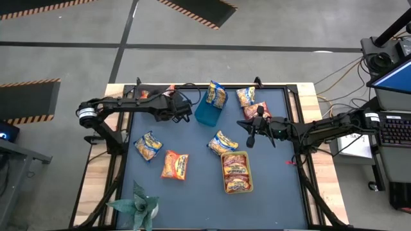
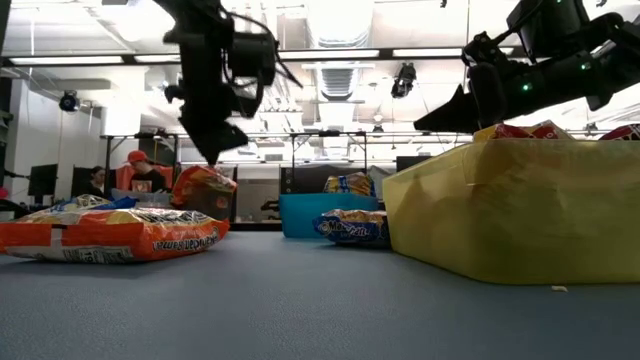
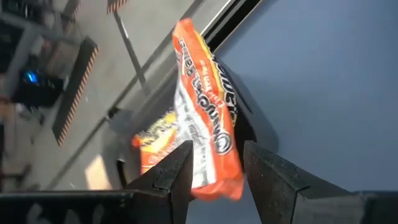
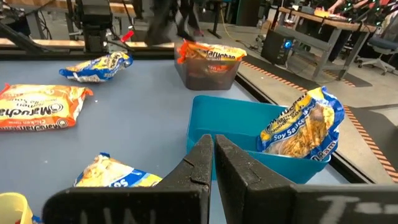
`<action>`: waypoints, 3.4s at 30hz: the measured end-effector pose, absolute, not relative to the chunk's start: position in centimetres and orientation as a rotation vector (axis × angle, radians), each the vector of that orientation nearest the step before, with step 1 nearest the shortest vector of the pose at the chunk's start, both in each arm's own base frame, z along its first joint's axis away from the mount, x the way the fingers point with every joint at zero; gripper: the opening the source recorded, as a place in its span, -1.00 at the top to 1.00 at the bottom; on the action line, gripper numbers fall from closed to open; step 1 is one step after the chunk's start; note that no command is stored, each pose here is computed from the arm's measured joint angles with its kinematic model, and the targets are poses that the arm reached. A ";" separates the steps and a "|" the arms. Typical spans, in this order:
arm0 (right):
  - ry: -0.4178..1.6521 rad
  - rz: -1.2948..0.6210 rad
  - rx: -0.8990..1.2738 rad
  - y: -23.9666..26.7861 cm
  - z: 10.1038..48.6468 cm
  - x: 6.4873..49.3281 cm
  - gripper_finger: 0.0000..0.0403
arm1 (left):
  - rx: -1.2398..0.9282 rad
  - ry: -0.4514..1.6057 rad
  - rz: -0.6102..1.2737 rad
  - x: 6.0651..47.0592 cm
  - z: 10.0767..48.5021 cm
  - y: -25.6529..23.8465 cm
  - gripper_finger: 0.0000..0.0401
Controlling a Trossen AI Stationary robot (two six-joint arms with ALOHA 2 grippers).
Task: Sort Maruchan noodles
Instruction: Put the orange noodle pack into the black bin
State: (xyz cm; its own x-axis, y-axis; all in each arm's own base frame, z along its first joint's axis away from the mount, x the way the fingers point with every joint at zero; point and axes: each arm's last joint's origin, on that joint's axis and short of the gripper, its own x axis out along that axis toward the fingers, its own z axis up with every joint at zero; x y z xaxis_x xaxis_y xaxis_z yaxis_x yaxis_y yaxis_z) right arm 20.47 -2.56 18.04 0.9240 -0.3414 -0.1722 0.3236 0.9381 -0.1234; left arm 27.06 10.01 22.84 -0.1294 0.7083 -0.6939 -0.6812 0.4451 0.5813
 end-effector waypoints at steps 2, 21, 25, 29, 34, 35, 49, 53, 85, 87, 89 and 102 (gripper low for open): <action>0.201 -0.342 -0.093 -2.6 18.0 20.5 0.96 | 0.082 1.237 1.138 26.8 23.9 9.5 0.37; 0.253 -0.346 0.045 -2.5 17.2 20.3 0.96 | 0.083 1.206 0.475 17.5 28.3 8.7 0.96; 0.253 -0.346 0.046 -2.5 17.2 20.3 0.96 | 0.069 1.221 0.496 17.4 26.8 9.4 0.99; 0.253 -0.346 0.045 -2.5 17.2 20.3 0.96 | 0.064 1.252 0.500 17.6 25.2 10.2 1.00; 0.253 -0.346 0.045 -2.5 17.2 20.3 0.96 | 0.040 1.271 0.519 18.2 23.8 11.4 1.00; 0.253 -0.346 0.045 -2.5 17.2 20.3 0.96 | 0.038 1.268 0.526 18.3 23.6 11.7 1.00; 0.254 -0.346 0.044 -2.5 17.2 20.3 0.96 | -0.008 1.308 0.622 19.1 21.1 15.0 1.00; 0.254 -0.346 0.044 -2.5 17.2 20.3 0.96 | -0.008 1.303 0.625 19.6 20.6 15.4 1.00; 0.255 -0.346 0.038 -2.5 17.2 20.3 0.96 | 0.016 0.994 0.656 19.8 26.3 15.3 1.00; 0.256 -0.345 0.039 -2.5 17.2 20.3 0.96 | 0.009 1.018 0.650 20.1 25.3 15.4 1.00; 0.257 -0.346 0.040 -2.5 17.2 20.3 0.96 | 0.000 1.042 0.645 20.3 24.3 15.6 1.00; 0.257 -0.346 0.046 -2.5 17.2 20.3 0.96 | -0.067 1.053 0.670 20.7 23.4 15.7 1.00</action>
